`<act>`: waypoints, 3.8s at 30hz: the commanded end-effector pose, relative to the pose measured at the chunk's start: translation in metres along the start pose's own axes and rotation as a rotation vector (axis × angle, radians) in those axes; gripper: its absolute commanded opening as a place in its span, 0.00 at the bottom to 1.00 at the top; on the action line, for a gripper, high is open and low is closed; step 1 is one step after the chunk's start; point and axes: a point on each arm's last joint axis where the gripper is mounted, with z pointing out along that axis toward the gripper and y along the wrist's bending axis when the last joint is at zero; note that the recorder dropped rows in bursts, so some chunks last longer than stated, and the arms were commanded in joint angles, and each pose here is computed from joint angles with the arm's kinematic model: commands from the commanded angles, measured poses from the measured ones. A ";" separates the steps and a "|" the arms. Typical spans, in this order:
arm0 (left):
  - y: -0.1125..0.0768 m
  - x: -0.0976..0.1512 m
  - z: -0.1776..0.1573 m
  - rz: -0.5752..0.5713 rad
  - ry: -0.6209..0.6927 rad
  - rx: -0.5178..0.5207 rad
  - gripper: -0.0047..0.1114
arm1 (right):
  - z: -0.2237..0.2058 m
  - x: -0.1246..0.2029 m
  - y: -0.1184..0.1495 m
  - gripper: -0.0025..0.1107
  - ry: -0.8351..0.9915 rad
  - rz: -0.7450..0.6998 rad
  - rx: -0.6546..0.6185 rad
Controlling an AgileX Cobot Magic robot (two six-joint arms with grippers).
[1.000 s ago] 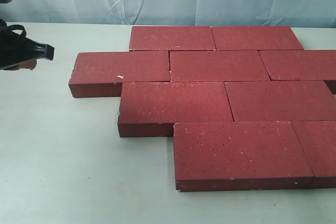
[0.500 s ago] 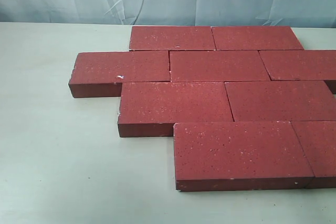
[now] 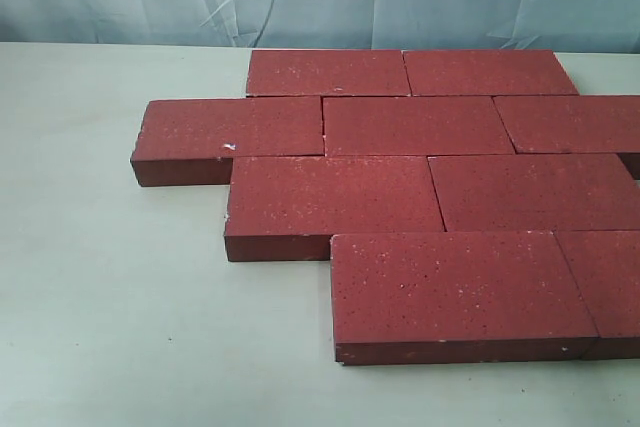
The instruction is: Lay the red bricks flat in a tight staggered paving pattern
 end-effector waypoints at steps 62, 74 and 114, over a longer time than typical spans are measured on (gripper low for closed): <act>0.014 0.073 0.017 0.041 -0.107 -0.098 0.04 | 0.000 0.000 0.001 0.02 -0.015 0.017 -0.010; 0.014 0.072 0.016 0.049 -0.118 -0.100 0.04 | 0.000 0.000 0.001 0.02 -0.015 0.017 -0.010; 0.014 0.071 0.016 0.050 -0.132 -0.100 0.04 | 0.000 0.000 0.001 0.02 -0.012 0.022 -0.011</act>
